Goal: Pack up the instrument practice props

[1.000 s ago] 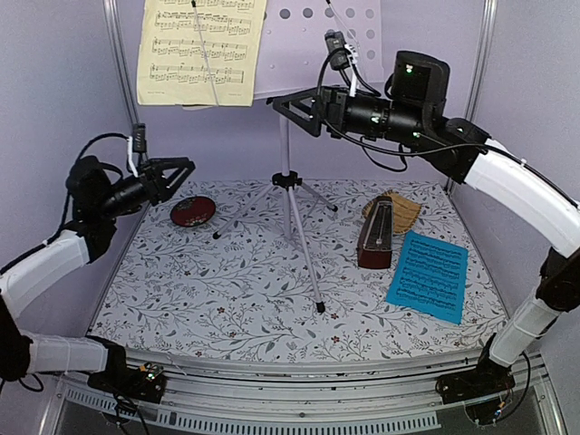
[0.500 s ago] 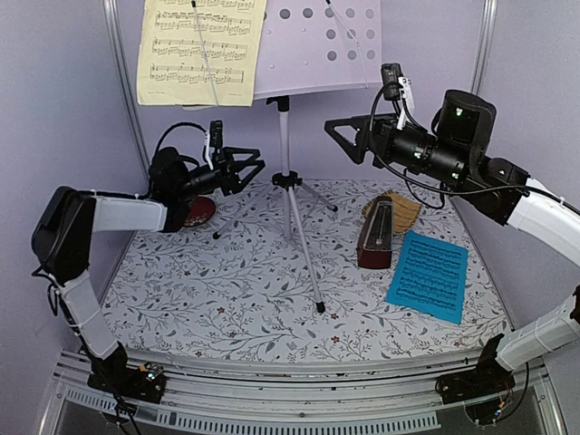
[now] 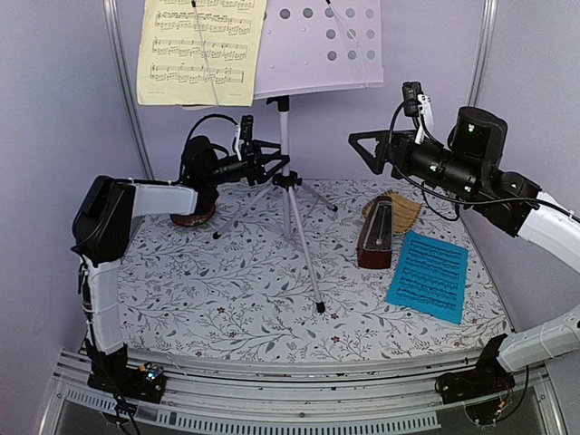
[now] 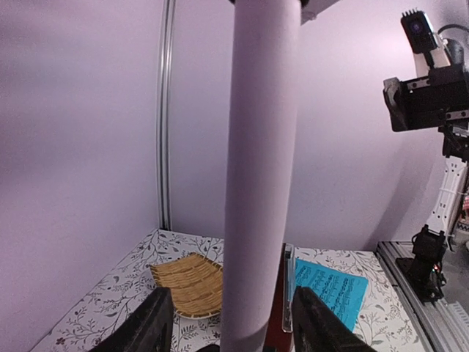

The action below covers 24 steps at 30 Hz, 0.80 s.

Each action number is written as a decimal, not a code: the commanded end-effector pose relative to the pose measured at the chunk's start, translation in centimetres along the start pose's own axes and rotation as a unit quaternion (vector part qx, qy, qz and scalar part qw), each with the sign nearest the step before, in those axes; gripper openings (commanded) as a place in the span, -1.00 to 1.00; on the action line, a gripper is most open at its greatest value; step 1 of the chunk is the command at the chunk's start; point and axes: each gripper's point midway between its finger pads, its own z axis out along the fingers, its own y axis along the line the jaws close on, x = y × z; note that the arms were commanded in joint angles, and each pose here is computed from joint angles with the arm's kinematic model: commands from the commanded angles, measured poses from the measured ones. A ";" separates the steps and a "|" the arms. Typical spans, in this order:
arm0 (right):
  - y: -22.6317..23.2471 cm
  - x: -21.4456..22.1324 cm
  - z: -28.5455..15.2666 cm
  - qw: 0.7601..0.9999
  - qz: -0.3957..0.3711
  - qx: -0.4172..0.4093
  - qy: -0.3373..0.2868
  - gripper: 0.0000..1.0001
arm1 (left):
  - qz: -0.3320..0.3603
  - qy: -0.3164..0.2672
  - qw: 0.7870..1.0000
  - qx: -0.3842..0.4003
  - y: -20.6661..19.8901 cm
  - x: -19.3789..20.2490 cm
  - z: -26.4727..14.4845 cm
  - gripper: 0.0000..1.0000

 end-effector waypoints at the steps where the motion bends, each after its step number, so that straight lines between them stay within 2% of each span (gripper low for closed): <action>1: -1.0 0.0 -0.8 1.000 0.006 0.021 -0.001 0.81 | 0.001 0.019 0.999 0.041 -1.1 0.9 2.0 0.11; 5: -1.2 0.0 -1.0 1.000 0.006 0.025 -0.001 0.82 | 0.002 0.025 0.999 0.046 -0.9 1.0 3.0 -0.18; 9: -1.4 0.2 -1.2 1.000 0.006 0.030 -0.001 0.82 | 0.004 0.034 0.999 0.035 -0.7 1.3 3.0 -0.70; 13: -1.7 0.1 -1.4 0.999 0.006 0.034 -0.003 0.83 | 0.015 0.042 0.999 0.001 -0.9 1.3 2.3 -0.97; 18: -2.1 1.0 -1.4 0.999 0.007 0.041 0.003 0.83 | 0.045 0.035 0.994 -0.091 -1.7 -0.7 1.1 -1.00; 24: -2.7 1.4 -1.1 0.999 0.011 0.053 0.003 0.83 | 0.045 0.030 0.977 -0.206 -1.6 -2.0 1.3 -1.00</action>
